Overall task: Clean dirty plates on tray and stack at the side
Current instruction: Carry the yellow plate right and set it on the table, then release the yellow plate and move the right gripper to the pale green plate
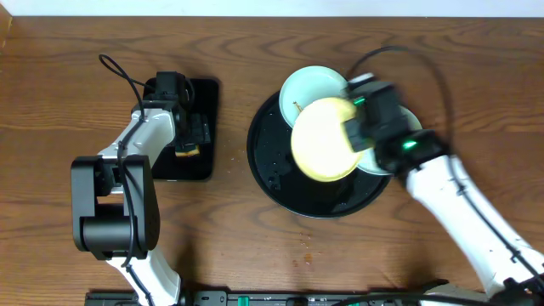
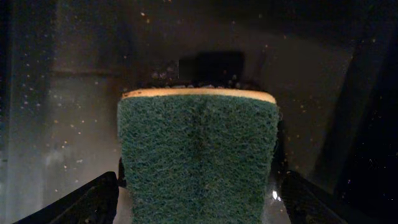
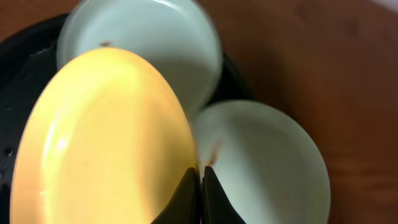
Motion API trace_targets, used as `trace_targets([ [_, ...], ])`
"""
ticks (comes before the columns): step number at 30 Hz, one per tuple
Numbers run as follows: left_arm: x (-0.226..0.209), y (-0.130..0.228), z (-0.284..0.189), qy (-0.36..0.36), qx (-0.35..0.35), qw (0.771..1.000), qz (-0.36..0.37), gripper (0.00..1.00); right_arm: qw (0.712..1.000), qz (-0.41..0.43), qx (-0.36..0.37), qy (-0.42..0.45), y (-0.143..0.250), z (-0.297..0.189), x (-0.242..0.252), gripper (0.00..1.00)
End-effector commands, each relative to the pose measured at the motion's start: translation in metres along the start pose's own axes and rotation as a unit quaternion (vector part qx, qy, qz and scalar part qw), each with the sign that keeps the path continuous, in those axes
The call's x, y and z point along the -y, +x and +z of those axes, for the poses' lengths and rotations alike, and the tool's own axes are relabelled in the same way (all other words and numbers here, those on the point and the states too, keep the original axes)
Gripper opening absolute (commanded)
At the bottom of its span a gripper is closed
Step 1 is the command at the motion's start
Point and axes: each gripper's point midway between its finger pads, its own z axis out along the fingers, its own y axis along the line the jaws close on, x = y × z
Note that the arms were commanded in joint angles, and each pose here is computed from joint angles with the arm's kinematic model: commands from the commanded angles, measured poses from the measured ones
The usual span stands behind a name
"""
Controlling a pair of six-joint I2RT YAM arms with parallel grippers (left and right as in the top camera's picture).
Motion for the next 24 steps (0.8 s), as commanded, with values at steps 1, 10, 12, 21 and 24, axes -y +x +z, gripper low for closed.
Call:
trace_targets([
  [1,-0.002,-0.001,-0.001,-0.004,0.002,1.000,0.005,0.84,0.990,0.107,0.021,-0.088,-0.009,-0.010,0.027,0.01],
  [10,-0.002,-0.001,-0.001,-0.004,0.002,1.000,0.005,0.84,0.938,0.342,0.037,0.048,0.047,-0.021,0.219,0.01],
  [12,-0.002,-0.001,-0.001,-0.004,0.002,1.000,0.005,0.84,0.924,0.373,0.035,0.077,0.067,-0.022,0.251,0.01],
  [21,-0.002,-0.001,-0.001,-0.004,0.002,1.000,0.006,0.84,0.903,0.416,-0.011,0.107,0.131,0.011,0.303,0.01],
  [24,-0.002,-0.001,-0.001,-0.004,0.002,1.000,0.005,0.84,0.902,0.419,-0.021,0.104,0.141,0.028,0.305,0.01],
])
